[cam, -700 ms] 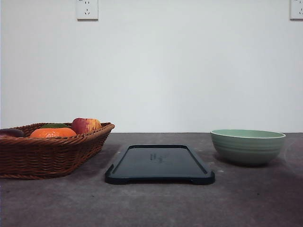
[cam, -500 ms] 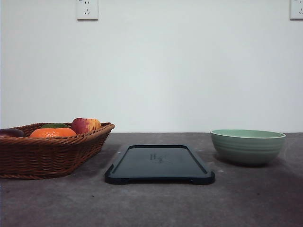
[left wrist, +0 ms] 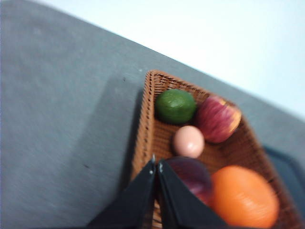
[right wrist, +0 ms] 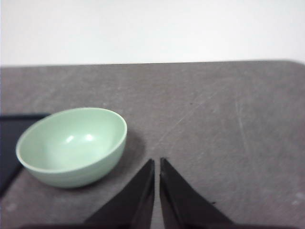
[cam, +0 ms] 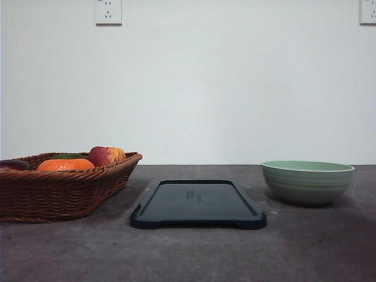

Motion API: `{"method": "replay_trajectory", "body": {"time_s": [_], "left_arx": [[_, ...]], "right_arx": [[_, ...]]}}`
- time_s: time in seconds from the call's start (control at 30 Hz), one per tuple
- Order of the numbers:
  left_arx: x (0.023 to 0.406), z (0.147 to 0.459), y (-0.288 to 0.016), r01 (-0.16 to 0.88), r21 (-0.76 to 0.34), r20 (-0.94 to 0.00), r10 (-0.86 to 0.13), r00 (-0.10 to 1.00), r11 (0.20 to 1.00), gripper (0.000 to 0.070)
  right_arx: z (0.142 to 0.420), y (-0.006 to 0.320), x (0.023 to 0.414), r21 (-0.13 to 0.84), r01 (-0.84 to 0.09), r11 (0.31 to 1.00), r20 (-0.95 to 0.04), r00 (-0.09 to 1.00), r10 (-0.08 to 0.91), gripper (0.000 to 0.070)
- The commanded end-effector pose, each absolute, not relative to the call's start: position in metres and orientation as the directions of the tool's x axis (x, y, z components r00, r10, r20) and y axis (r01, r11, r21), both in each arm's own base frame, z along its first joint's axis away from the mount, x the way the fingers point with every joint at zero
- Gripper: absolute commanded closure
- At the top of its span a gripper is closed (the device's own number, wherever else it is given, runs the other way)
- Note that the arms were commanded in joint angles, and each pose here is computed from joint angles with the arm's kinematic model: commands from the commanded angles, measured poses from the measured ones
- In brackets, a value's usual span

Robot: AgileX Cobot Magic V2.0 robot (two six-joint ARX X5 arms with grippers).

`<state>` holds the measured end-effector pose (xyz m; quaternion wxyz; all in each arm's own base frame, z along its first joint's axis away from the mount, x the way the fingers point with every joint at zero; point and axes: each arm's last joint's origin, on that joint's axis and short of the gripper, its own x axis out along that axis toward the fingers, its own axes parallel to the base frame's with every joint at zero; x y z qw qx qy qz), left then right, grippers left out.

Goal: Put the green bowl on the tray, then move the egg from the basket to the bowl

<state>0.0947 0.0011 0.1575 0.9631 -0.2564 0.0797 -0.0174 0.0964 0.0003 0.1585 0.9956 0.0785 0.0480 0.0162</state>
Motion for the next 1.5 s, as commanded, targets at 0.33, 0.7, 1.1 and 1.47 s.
{"method": "replay_trajectory", "body": {"time_s": [0.33,0.7,1.1,1.47], "left_arx": [[0.094,0.188,0.0,0.181,-0.471,0.178,-0.109,0.978,0.864,0.07],[0.09,0.241,0.002,0.106,-0.421,0.134,-0.053,0.99,0.901,0.07],[0.119,0.297,-0.002,0.19,-0.318,-0.108,-0.234,0.966,0.929,0.07],[0.174,0.311,-0.009,0.244,-0.33,-0.396,-0.368,0.841,0.912,0.07]], "right_arx": [[0.183,0.0,0.095,0.357,-0.082,0.93,0.118,0.992,0.042,0.0695],[0.234,0.001,0.093,0.333,-0.083,0.939,0.102,0.993,0.052,0.0695],[0.269,0.007,0.131,0.274,-0.252,0.928,-0.084,0.955,0.284,0.0695],[0.26,0.009,0.178,0.296,-0.259,0.919,-0.391,0.846,0.364,0.0695]]}}
